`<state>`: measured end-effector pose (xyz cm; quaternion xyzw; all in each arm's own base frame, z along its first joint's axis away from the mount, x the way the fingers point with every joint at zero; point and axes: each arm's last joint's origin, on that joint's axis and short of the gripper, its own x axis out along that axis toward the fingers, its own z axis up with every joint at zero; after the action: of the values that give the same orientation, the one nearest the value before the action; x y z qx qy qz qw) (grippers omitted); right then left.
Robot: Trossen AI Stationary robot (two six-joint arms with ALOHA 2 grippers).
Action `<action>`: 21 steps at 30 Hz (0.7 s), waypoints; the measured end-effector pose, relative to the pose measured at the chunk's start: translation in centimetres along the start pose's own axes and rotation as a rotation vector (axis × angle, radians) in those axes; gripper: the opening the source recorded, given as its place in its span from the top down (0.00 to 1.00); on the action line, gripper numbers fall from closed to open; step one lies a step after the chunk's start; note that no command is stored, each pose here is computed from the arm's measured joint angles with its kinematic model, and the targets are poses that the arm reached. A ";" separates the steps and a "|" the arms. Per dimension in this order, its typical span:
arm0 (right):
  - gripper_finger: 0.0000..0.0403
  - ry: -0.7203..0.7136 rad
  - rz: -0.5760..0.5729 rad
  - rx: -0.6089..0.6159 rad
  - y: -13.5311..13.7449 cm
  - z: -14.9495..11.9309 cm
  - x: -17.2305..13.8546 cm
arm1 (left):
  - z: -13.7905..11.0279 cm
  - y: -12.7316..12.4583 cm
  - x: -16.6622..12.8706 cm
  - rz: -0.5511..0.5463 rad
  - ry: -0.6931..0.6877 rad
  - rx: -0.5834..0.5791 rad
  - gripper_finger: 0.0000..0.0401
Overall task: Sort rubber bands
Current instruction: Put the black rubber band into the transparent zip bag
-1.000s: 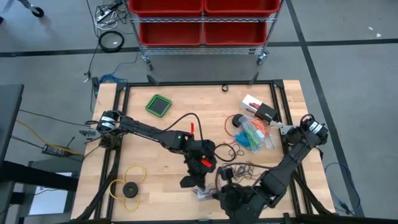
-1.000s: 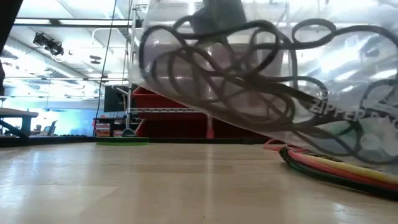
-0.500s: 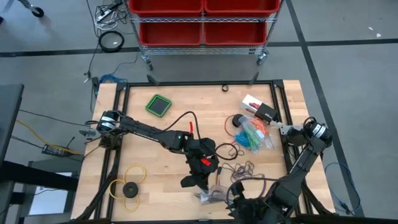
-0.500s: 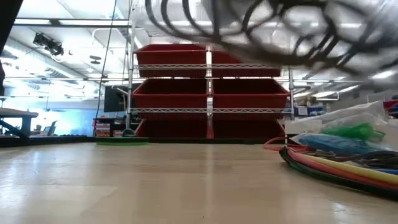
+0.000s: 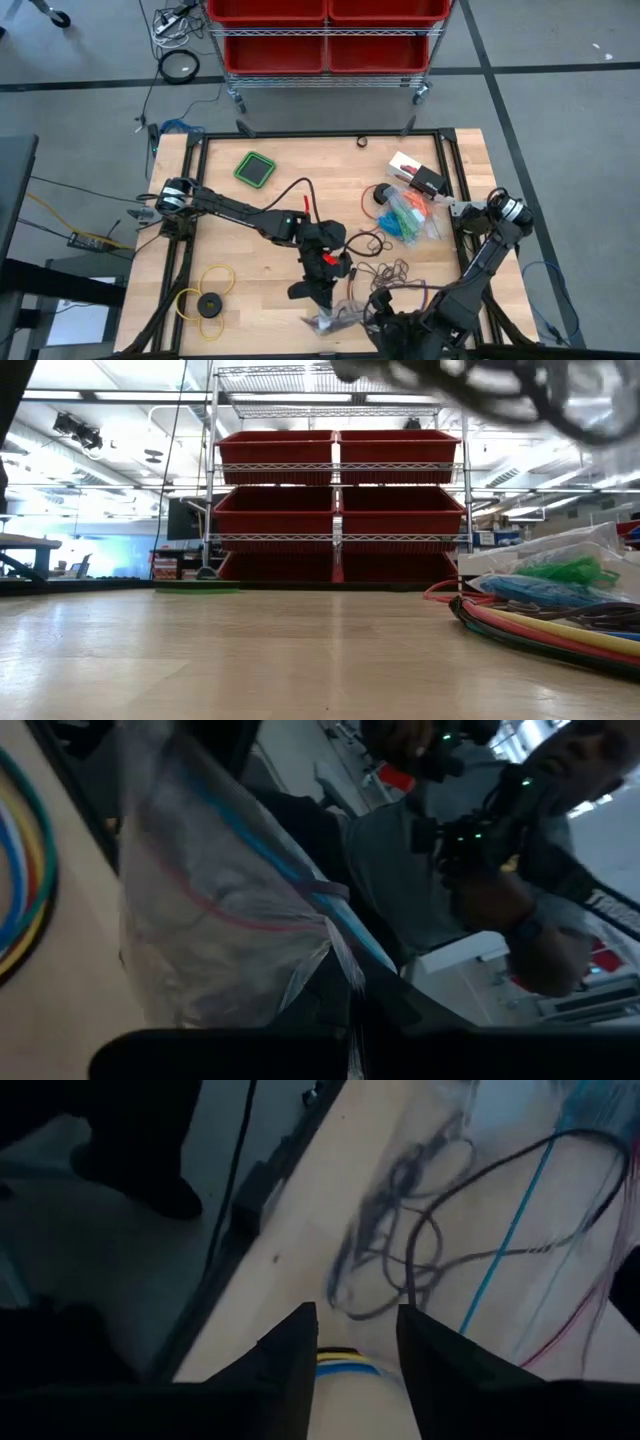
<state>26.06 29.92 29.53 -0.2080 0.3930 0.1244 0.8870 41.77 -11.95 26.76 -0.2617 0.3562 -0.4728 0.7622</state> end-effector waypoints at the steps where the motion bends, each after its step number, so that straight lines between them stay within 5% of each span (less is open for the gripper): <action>1: 0.68 0.007 -0.004 -0.010 -0.1 -0.1 0.0 | 0.1 -0.1 0.0 -0.010 -0.004 0.002 0.98; 11: 0.68 0.036 -0.189 -0.132 -1.1 -0.5 0.2 | 0.5 -0.6 0.0 -0.103 0.000 -0.023 0.98; 21: 0.68 -0.013 -0.229 -0.176 -1.1 0.1 0.1 | 0.6 -0.6 -0.1 -0.121 0.003 -0.026 0.98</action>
<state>26.63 28.99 29.79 -0.3277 0.3485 0.0579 0.8762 41.90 -12.08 27.62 -0.2919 0.3470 -0.5137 0.7283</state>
